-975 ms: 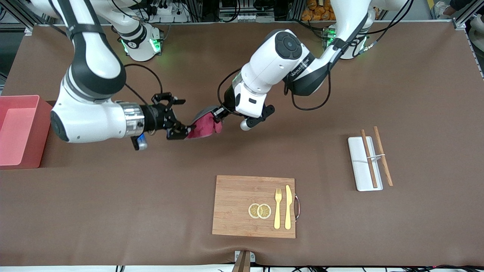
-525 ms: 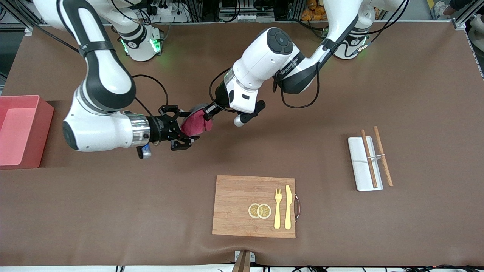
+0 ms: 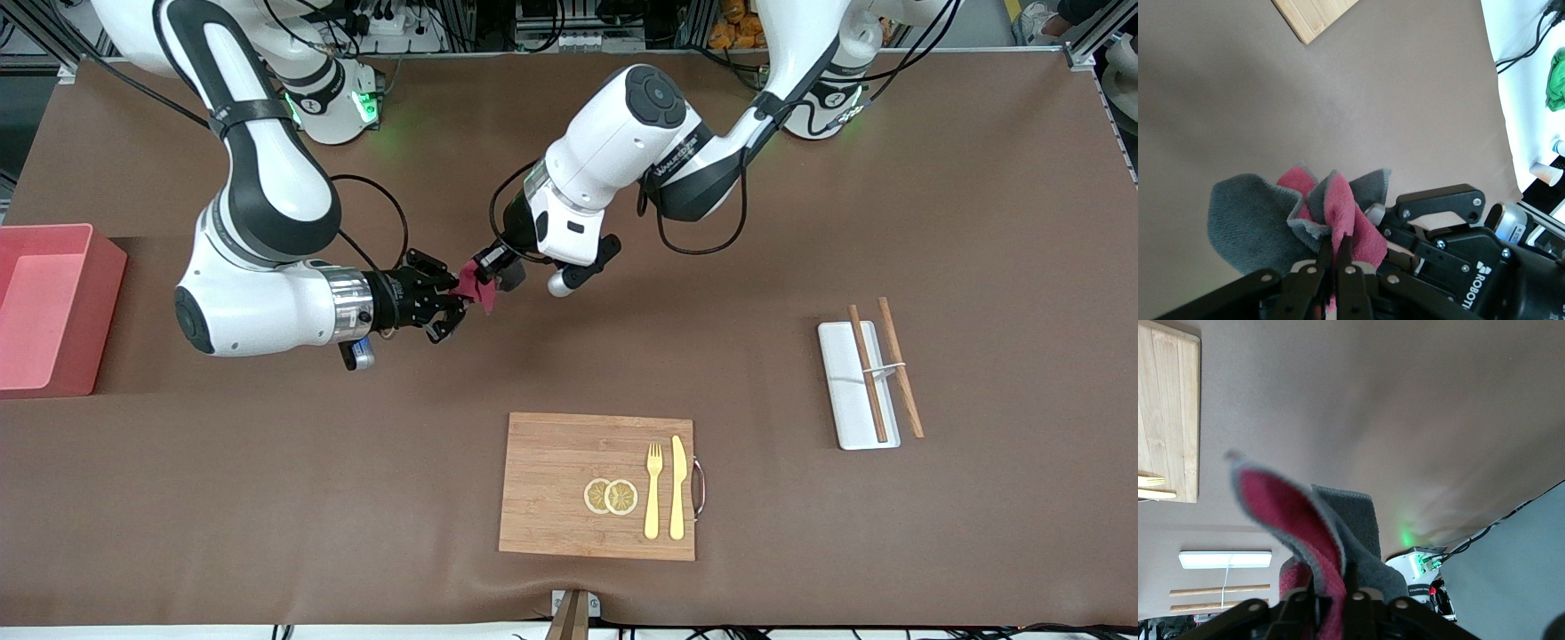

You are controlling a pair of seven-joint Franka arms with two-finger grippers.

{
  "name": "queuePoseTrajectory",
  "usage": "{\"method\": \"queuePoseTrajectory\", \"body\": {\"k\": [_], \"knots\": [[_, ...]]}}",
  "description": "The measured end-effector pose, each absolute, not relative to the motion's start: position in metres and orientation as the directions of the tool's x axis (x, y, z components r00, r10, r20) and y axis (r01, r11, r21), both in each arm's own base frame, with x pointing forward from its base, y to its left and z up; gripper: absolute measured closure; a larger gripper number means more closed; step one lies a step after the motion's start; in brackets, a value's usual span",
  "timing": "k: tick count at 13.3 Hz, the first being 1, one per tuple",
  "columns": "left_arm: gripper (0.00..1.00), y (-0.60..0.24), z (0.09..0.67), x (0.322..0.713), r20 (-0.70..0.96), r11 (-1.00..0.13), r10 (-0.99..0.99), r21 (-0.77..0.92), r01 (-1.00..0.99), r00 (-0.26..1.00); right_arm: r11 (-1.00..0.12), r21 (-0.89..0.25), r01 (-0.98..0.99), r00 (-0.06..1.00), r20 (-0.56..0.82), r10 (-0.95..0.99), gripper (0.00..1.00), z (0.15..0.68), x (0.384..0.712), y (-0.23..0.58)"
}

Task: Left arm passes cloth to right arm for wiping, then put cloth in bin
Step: 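Grasp the cloth with the right gripper from the left gripper, then release the cloth with the left gripper while the right gripper lowers it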

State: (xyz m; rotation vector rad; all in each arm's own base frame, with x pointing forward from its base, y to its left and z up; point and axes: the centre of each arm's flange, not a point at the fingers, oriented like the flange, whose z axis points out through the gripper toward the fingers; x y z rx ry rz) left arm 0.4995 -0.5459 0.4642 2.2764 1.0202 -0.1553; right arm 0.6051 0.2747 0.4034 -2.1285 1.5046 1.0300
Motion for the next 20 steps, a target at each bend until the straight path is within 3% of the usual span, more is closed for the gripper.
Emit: {"method": "queuePoseTrajectory", "body": {"k": [2, 5, 8, 10, 12, 14, 17, 20], "knots": [[0.9, -0.546, 0.465, 0.5, -0.349, -0.497, 0.635, 0.5, 0.71, 0.69, -0.384, 0.13, -0.914, 0.179, -0.721, -0.67, 0.95, 0.403, 0.605, 0.275], [0.54, -0.544, 0.473, 0.504, -0.349, -0.485, 0.636, 0.512, 0.709, 0.688, -0.393, 0.114, -0.912, 0.215, -0.683, -0.698, 0.95, 0.402, 0.61, 0.264], [0.2, -0.536, 0.493, 0.511, -0.342, -0.473, 0.642, 0.528, 0.705, 0.686, -0.485, 0.043, -0.874, 0.382, -0.557, -0.737, 0.95, 0.402, 0.624, 0.228], [0.01, -0.518, 0.513, 0.517, -0.331, -0.483, 0.654, 0.509, 0.713, 0.68, -0.633, -0.047, -0.773, 0.576, -0.47, -0.669, 0.95, 0.397, 0.635, 0.195], [0.0, -0.486, 0.543, 0.529, -0.3, -0.491, 0.676, 0.497, 0.715, 0.673, -0.787, -0.122, -0.605, 0.764, -0.37, -0.529, 0.95, 0.383, 0.648, 0.155], [0.0, -0.452, 0.565, 0.535, -0.219, -0.553, 0.687, 0.46, 0.694, 0.693, -0.869, -0.106, -0.484, 0.851, -0.289, -0.438, 0.95, 0.37, 0.658, 0.113], [0.0, -0.4, 0.58, 0.541, -0.112, -0.701, 0.625, 0.355, 0.619, 0.772, -0.926, -0.002, -0.377, 0.907, -0.206, -0.368, 0.95, 0.364, 0.664, 0.061], [0.0, -0.335, 0.58, 0.555, -0.067, -0.798, 0.567, 0.204, 0.568, 0.821, -0.948, 0.021, -0.317, 0.928, -0.2, -0.315, 0.95, 0.352, 0.663, 0.01]]}}
